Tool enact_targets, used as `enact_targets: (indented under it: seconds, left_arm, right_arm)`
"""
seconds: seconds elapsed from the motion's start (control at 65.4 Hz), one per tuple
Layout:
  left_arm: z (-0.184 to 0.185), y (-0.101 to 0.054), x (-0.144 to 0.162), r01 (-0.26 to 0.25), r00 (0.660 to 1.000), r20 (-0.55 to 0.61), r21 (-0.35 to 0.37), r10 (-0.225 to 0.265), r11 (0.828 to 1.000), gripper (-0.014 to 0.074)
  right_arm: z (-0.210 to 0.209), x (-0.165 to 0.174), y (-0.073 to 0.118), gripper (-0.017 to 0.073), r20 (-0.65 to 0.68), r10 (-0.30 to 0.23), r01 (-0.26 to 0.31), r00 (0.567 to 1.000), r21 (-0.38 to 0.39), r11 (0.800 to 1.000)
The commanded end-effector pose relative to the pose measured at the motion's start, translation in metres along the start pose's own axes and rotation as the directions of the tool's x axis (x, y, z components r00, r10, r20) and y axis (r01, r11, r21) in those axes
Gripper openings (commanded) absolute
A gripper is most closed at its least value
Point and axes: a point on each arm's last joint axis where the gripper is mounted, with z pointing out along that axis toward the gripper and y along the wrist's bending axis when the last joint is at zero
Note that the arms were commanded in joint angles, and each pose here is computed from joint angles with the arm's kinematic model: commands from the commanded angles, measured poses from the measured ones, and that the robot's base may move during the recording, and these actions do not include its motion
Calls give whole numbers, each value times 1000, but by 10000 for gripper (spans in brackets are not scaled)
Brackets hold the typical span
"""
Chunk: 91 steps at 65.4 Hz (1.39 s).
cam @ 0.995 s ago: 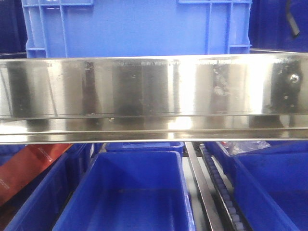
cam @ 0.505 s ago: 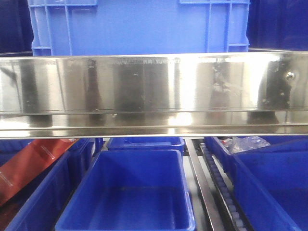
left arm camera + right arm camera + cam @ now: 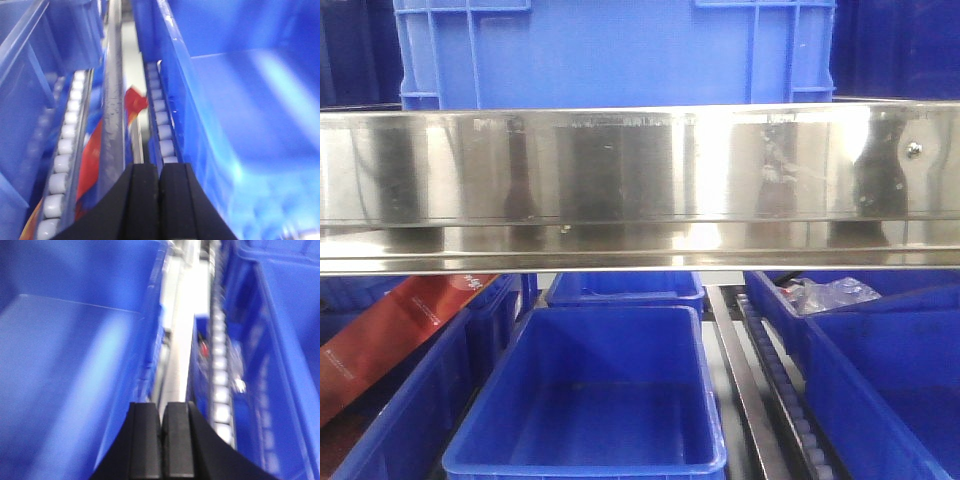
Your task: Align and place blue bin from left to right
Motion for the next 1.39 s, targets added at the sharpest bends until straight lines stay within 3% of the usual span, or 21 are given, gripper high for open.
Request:
enact_targets:
  seconds: [0.0,0.122,0.398,0.765,1.025,1.377]
  left_arm:
    - [-14,-1,14,6,995,101,34,-10,999,-111]
    - [-35,-1,36,26,985,171,69,-37,997,-111]
    - [-70,1,85,84,960,255,131,-116,988,-111]
    - [-77,2,127,84,967,228,128,-111,988,-111]
    - [-76,2,128,84,969,221,127,-110,988,-111]
    - [-76,2,128,84,969,222,127,-111,988,-111]
  right_arm:
    - [-23,8,-2,-70,128,-20,21,992,-12,1000]
    - [-48,34,-4,-70,223,-23,31,974,-31,999]
    - [-86,126,-10,-70,287,-31,48,957,-53,997]
    - [-133,243,-19,-70,458,-13,49,889,-67,997]
    - [-156,263,-23,-70,560,2,41,828,-66,997]
    - [-156,263,-23,-70,564,3,42,826,-66,997]
